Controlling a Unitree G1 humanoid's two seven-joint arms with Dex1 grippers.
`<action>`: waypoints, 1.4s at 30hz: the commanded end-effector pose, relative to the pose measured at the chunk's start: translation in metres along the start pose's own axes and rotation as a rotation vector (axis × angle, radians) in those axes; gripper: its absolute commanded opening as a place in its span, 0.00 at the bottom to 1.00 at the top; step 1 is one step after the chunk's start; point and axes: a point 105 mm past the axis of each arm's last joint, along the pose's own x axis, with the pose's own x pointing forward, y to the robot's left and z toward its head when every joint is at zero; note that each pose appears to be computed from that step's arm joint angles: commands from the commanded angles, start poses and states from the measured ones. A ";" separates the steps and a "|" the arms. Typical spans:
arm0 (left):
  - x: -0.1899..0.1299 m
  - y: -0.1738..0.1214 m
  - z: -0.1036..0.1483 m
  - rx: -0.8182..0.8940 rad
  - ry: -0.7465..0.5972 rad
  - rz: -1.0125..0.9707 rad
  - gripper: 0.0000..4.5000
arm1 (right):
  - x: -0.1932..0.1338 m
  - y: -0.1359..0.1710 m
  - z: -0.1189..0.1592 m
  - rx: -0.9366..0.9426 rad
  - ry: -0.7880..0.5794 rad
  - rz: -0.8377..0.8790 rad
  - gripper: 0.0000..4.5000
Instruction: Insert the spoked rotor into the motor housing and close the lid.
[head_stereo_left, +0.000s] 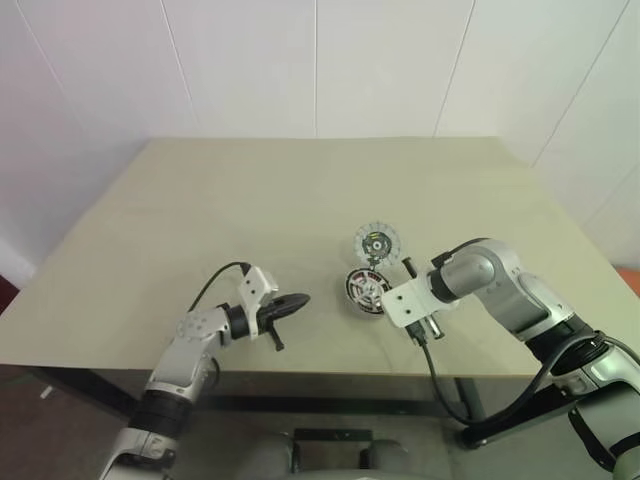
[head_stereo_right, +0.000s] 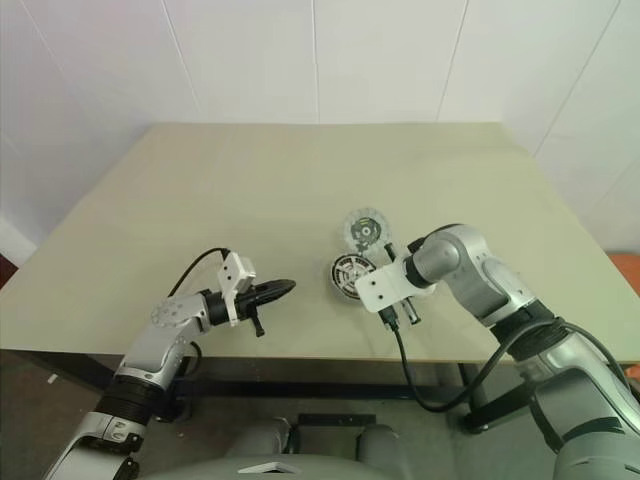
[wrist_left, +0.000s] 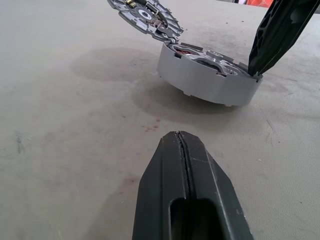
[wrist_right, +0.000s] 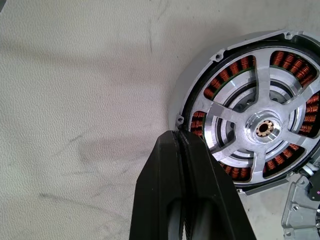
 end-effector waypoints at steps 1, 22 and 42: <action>0.005 0.000 0.010 0.042 -0.028 -0.010 0.00 | -0.006 -0.011 0.004 0.017 -0.025 -0.043 0.01; 0.002 0.001 0.007 0.056 -0.018 0.007 0.00 | -0.008 -0.022 0.053 0.579 -0.359 -0.084 0.01; -0.049 0.026 0.045 0.118 -0.121 0.129 0.00 | 0.025 -0.047 0.067 1.011 -0.462 -0.120 0.01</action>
